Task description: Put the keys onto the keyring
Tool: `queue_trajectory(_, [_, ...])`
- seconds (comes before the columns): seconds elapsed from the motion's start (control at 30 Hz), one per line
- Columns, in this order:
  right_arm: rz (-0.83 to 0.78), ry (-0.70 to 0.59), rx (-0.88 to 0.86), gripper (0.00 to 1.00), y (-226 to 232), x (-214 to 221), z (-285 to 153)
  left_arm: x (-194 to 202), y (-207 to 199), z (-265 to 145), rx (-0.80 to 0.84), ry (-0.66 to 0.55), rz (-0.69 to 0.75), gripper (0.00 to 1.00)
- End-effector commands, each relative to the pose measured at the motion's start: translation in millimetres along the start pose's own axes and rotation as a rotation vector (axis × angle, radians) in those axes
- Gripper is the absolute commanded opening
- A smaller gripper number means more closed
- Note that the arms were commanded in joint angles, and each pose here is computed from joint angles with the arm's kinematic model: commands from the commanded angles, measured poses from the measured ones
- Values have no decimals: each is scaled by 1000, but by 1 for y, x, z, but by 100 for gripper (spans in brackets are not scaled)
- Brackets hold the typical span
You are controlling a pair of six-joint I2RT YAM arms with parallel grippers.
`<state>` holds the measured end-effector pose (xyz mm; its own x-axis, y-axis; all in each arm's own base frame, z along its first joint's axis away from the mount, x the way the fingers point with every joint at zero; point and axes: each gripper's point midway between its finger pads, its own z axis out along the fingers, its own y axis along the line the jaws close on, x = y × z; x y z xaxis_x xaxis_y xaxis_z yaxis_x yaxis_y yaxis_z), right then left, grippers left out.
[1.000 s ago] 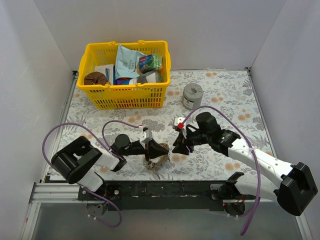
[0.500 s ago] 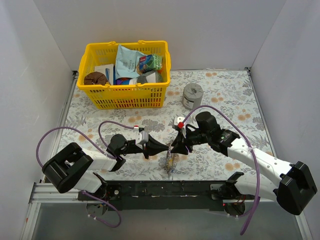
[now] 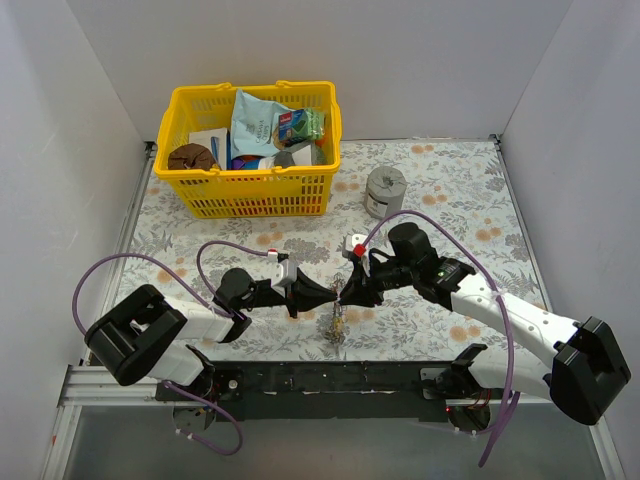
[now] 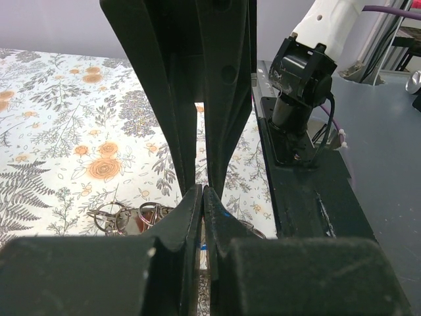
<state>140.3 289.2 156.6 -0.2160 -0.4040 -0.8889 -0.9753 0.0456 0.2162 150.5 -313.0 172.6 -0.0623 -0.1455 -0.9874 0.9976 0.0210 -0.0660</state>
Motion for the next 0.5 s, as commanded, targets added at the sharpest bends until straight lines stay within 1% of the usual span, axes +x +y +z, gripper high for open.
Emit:
queue_trajectory(0.0, [-20, -25, -32, 27, 3, -3, 3, -83, -11, 2, 39, -279, 286, 0])
queue_trajectory(0.2, [-17, -19, -54, 22, 5, 0, 4, -88, -12, 1, 32, -289, 295, 0])
queue_trajectory(0.37, [-11, -14, -66, 22, 8, 3, 5, -95, -12, 0, 24, -304, 308, 0])
queue_trajectory(0.47, [-15, -20, -66, 19, 7, 2, 5, -96, -13, 1, 28, -304, 310, 0])
